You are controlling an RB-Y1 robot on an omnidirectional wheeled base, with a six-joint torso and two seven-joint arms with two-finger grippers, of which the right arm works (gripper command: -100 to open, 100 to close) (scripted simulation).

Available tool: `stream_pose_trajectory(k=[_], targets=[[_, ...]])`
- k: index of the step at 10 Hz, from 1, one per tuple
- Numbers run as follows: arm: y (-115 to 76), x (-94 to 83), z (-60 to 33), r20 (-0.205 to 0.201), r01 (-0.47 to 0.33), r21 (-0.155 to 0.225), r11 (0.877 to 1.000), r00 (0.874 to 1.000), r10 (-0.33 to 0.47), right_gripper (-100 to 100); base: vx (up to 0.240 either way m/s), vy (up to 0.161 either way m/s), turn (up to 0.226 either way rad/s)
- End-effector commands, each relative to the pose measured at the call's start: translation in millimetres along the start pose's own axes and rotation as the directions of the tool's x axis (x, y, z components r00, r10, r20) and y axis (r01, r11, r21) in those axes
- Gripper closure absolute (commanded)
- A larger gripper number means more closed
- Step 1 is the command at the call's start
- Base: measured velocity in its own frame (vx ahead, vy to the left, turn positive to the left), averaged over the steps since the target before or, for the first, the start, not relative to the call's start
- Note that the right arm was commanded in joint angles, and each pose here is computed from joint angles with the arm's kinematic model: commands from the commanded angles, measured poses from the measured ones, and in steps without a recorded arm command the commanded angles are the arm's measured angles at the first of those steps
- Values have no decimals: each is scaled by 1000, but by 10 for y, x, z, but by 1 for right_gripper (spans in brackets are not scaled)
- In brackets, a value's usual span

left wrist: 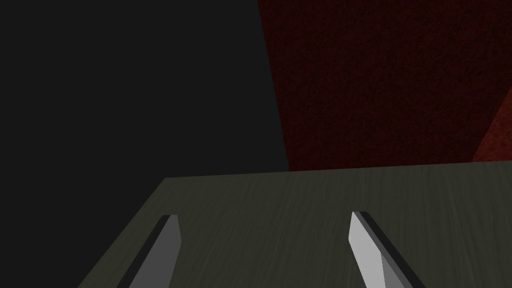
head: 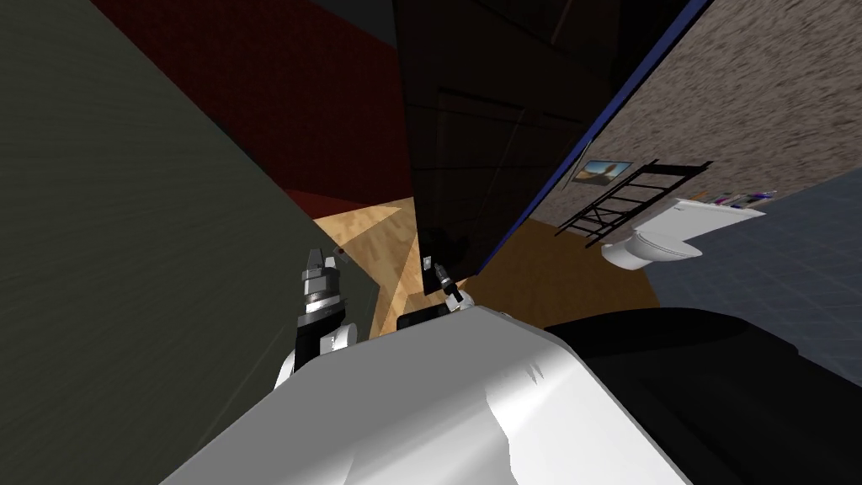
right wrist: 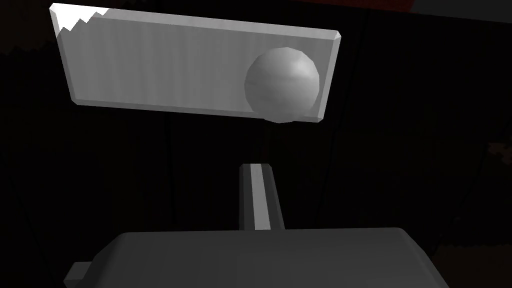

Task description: Push the door open

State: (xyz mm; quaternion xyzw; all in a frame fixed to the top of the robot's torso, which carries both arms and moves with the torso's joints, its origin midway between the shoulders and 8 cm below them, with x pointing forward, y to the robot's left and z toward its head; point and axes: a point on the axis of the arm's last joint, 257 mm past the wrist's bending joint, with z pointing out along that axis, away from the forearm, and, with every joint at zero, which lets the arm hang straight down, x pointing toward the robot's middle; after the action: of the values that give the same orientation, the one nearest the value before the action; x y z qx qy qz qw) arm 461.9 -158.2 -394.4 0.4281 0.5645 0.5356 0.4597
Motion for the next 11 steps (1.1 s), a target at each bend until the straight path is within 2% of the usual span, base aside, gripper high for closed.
stream_pose_trajectory(k=[1, 5, 6, 11], targets=[[-5, -2, -1, 2, -5, 2, 1000, 1000, 5, -100, -179, -3, -25], [25, 96, 26, 12, -45, -2, 999, 999, 45, -100, -243, 20, -58], [22, 69, 15, 10, -36, -1, 999, 999, 36, -100, -110, 28, -17], [12, -34, -19, 23, -22, -4, 1000, 999, 22, -100, 170, 44, 23]])
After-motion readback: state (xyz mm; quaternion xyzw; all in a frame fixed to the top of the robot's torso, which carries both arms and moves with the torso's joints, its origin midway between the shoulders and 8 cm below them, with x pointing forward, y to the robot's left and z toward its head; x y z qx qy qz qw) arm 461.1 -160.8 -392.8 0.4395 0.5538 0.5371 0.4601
